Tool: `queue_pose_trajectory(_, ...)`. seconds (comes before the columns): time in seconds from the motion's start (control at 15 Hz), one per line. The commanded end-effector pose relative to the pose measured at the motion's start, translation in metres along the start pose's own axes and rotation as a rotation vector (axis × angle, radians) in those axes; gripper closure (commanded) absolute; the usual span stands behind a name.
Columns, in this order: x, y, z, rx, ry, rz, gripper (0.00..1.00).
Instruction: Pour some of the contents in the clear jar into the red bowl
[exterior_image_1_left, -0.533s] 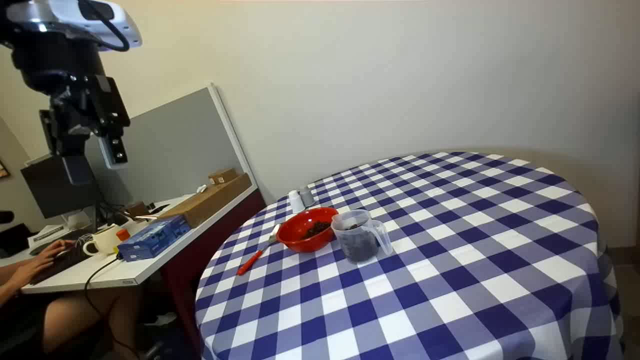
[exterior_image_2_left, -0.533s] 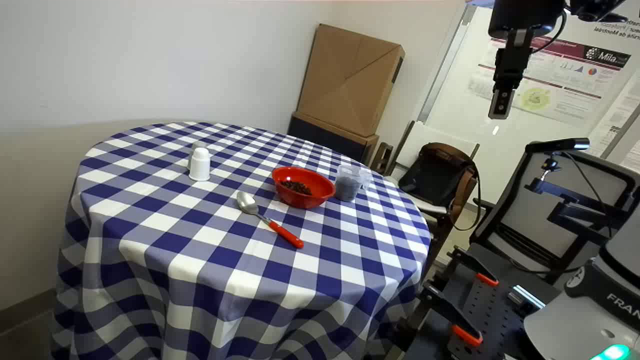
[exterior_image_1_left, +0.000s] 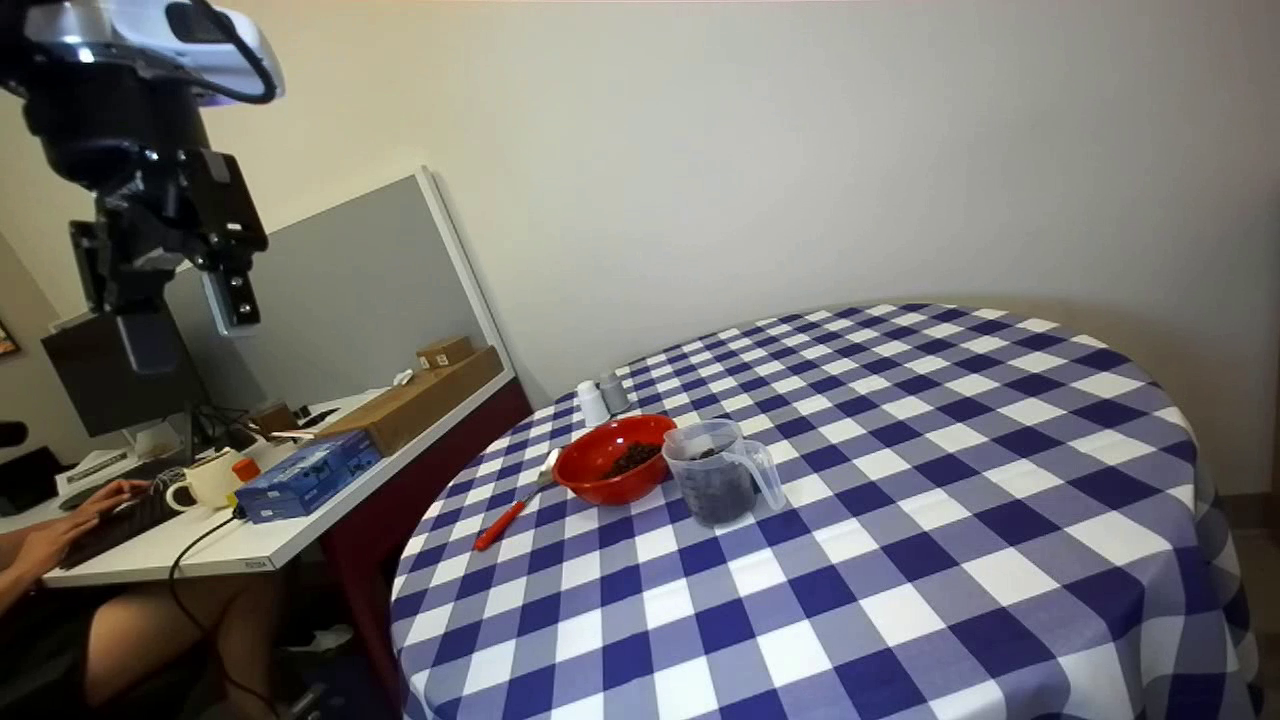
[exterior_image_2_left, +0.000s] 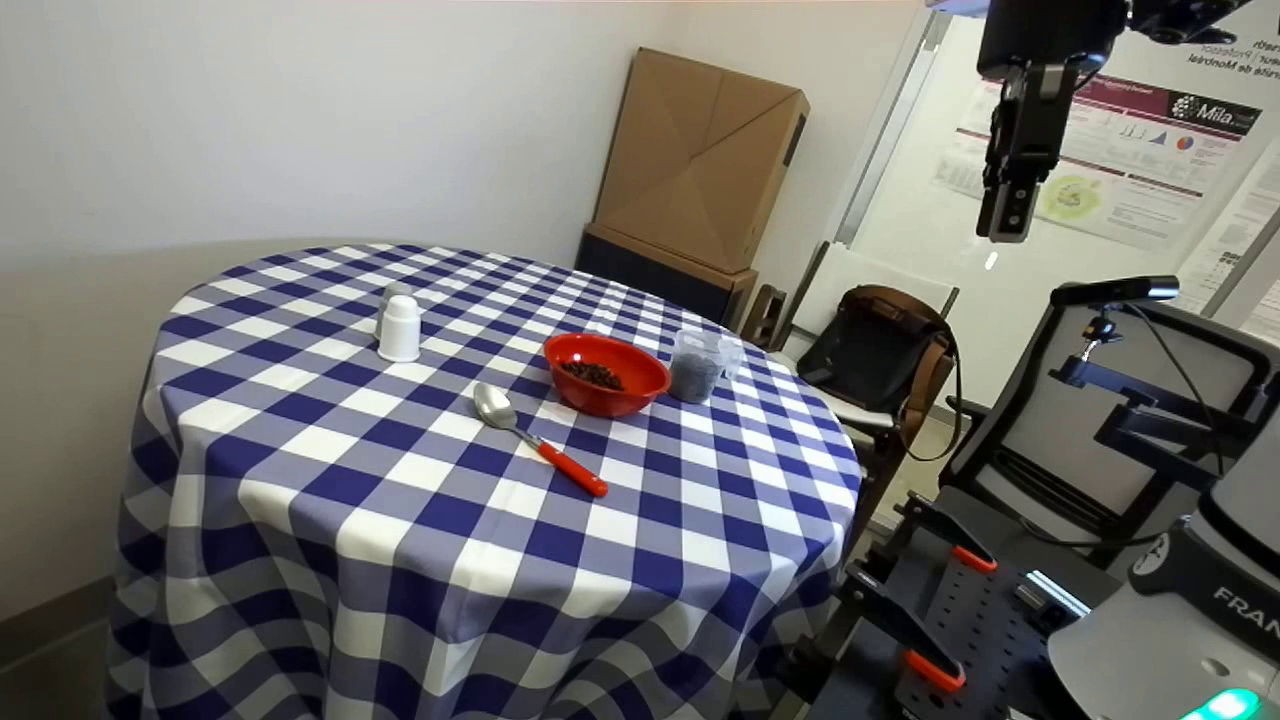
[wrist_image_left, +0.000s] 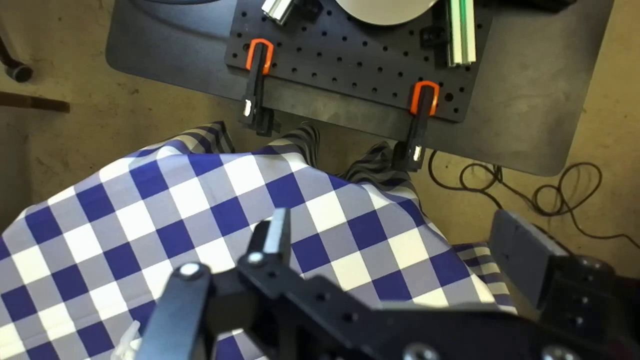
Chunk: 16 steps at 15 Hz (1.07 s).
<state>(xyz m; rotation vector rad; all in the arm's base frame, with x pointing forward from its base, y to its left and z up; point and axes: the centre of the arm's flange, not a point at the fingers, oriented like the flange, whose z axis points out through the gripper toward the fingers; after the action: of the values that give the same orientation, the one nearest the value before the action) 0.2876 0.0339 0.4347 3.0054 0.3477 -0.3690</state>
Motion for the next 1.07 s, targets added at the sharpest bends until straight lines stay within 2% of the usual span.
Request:
queue_pose_trajectory(0.0, 0.017, 0.023, -0.004, -0.06, -0.121, -0.142, 0.0)
queue_pose_trajectory(0.13, 0.036, 0.046, -0.007, -0.091, -0.173, -0.221, 0.0)
queue_pose_trajectory(0.53, 0.115, 0.148, -0.009, -0.188, -0.302, -0.476, 0.0)
queue_pose_trajectory(0.73, 0.162, 0.184, 0.005, -0.23, -0.353, -0.617, 0.0)
queue_pose_trajectory(1.0, 0.224, 0.211, 0.044, -0.288, -0.406, -0.819, 0.0)
